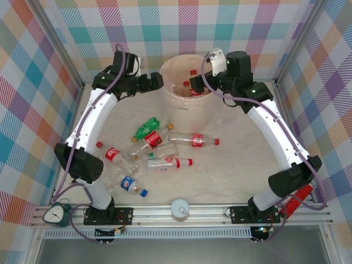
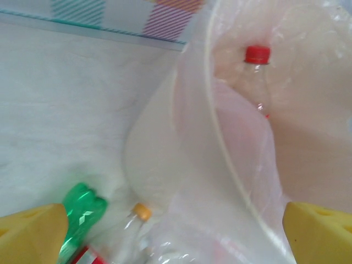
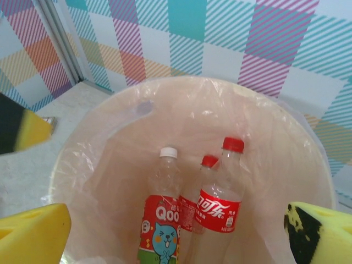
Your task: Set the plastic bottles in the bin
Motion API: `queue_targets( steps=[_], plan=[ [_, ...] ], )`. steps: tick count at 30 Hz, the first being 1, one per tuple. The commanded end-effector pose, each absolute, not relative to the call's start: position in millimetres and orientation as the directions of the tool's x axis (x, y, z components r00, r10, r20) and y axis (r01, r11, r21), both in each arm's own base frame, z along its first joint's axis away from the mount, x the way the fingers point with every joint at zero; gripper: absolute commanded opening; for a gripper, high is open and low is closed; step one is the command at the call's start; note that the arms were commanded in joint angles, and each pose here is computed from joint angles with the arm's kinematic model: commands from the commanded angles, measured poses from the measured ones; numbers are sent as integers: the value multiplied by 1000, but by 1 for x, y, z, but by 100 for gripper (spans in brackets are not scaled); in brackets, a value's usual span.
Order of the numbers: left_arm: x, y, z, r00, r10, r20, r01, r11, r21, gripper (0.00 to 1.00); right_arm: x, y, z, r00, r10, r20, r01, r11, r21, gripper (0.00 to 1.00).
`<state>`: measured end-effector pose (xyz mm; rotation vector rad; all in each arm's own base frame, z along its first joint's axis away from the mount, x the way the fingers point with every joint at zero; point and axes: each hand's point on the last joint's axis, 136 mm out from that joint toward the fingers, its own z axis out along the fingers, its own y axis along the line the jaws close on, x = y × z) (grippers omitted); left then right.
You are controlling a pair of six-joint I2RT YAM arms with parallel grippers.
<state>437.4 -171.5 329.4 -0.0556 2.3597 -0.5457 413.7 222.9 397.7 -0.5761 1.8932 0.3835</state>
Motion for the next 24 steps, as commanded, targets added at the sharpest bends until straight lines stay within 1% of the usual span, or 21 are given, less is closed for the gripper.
queue_targets(
  steps=[1,2,4,6,7,9,11,14,17,20,21,24],
  plan=[
    [384,-126,343,-760,-184,-624,-9,962,-272,100,413,215,408,-286,-164,-944,-520,854,9,99],
    [369,-116,341,-763,-194,-617,-38,966,-256,100,411,215,407,-291,-156,-944,-522,853,20,99],
    [337,-90,332,-775,-199,-600,-114,977,-178,100,406,216,406,-292,-134,-947,-530,847,43,99],
    [298,-60,317,-801,-223,-556,-214,973,-83,100,403,218,408,-289,-117,-950,-539,840,60,99],
    [281,-50,308,-811,-256,-527,-265,962,-59,100,403,218,408,-290,-114,-950,-539,840,64,99],
    [243,-39,281,-826,-343,-447,-353,933,-63,100,403,218,407,-289,-110,-951,-542,838,68,99],
    [211,-38,254,-813,-447,-372,-439,891,-113,100,405,218,405,-291,-107,-951,-535,842,69,99],
    [173,-34,218,-749,-593,-295,-569,804,-172,99,407,220,402,-295,-98,-951,-536,841,79,99],
    [155,-20,198,-706,-642,-300,-636,761,-131,95,409,222,400,-302,-92,-949,-539,837,91,99],
    [149,-14,179,-702,-652,-285,-662,746,-75,94,408,224,395,-316,-95,-944,-544,833,98,99],
    [149,-8,177,-695,-650,-307,-670,740,-50,94,407,224,395,-318,-97,-943,-547,831,99,99],
    [157,19,183,-662,-609,-436,-689,724,36,93,406,224,389,-332,-111,-937,-547,831,95,99]
  ],
)
